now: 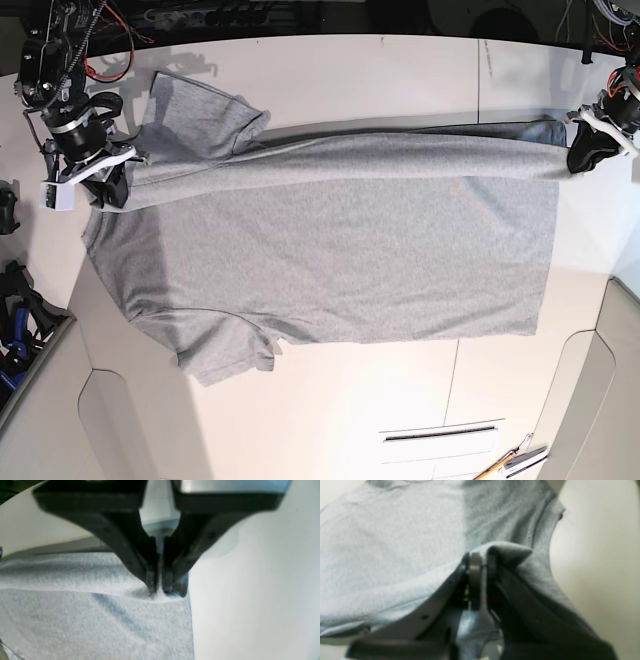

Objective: Fold the T-shirt properly
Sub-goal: 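Fold the held edge over onto the shirt body with both grippers, then open the right gripper and lift it off the shirt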

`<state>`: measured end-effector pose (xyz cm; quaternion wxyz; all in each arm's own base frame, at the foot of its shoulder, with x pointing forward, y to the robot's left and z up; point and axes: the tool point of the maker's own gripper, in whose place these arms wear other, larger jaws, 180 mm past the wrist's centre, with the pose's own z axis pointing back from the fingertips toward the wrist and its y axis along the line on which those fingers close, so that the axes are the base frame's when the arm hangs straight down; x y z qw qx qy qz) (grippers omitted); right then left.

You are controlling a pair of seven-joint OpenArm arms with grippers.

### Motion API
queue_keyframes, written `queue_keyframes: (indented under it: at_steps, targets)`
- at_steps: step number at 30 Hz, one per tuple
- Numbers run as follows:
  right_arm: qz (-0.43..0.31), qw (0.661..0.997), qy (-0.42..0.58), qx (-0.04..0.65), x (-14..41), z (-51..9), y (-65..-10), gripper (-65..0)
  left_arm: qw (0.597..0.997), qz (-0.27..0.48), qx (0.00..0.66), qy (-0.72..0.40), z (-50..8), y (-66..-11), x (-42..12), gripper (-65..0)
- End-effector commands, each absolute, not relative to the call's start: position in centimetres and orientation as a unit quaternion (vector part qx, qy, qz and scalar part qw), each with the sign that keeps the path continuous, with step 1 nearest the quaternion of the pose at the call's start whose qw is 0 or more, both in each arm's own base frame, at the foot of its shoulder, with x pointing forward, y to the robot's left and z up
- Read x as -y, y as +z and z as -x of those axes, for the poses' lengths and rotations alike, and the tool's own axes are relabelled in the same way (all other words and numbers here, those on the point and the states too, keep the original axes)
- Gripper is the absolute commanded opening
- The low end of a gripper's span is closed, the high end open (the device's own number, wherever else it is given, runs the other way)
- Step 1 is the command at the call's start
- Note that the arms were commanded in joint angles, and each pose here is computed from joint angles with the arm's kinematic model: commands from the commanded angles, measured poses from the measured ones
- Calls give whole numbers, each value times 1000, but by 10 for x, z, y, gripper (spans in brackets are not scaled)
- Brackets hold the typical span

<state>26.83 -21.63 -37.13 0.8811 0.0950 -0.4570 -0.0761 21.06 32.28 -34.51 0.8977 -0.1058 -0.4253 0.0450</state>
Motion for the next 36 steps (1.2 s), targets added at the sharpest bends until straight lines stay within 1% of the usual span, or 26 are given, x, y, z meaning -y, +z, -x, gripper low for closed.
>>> queue_keyframes:
  at_steps: [1, 9, 10, 12, 13, 14, 15, 24, 29, 30, 32, 34, 36]
  targets:
    - [-88, 869, -70, 483, 221, -277, -357, -650, 887, 101, 448, 37, -219, -330, -327, -650]
    - [-88, 869, -69, 482, 221, -277, -357, -650, 888, 101, 448, 37, -219, -331, -327, -650]
    - [-88, 869, -69, 482, 221, -277, -357, -649, 888, 101, 448, 37, -219, -331, -327, -631]
    - [-89, 869, -68, 482, 220, -277, -357, -534, 888, 101, 448, 37, -219, -331, -327, -533]
    - [-89, 869, -68, 483, 220, -277, -356, -486, 888, 101, 448, 37, -219, -331, -327, -497]
    - [-89, 868, -68, 483, 220, -277, -356, -457, 888, 101, 448, 37, -219, -330, -327, -475]
    - [-89, 868, -68, 484, 220, -277, -356, -450, 888, 101, 448, 37, -219, -331, -327, -465]
    - [-76, 844, -56, 528, 225, -307, -330, -450, 886, 102, 450, 37, -220, -330, -327, -465]
    - [-46, 842, -39, 536, 232, -315, -322, -451, 886, 102, 450, 37, -219, -330, -326, -465]
    - [-28, 843, -30, 536, 238, -316, -321, -459, 886, 102, 451, 38, -220, -330, -326, -465]
    - [11, 840, -20, 542, 251, -315, -312, -524, 886, 102, 450, 38, -219, -330, -326, -465]
    - [30, 837, -24, 545, 263, -312, -299, -589, 886, 102, 450, 38, -219, -330, -326, -465]
    - [36, 842, -35, 537, 271, -306, -286, -607, 886, 102, 450, 38, -219, -330, -326, -465]
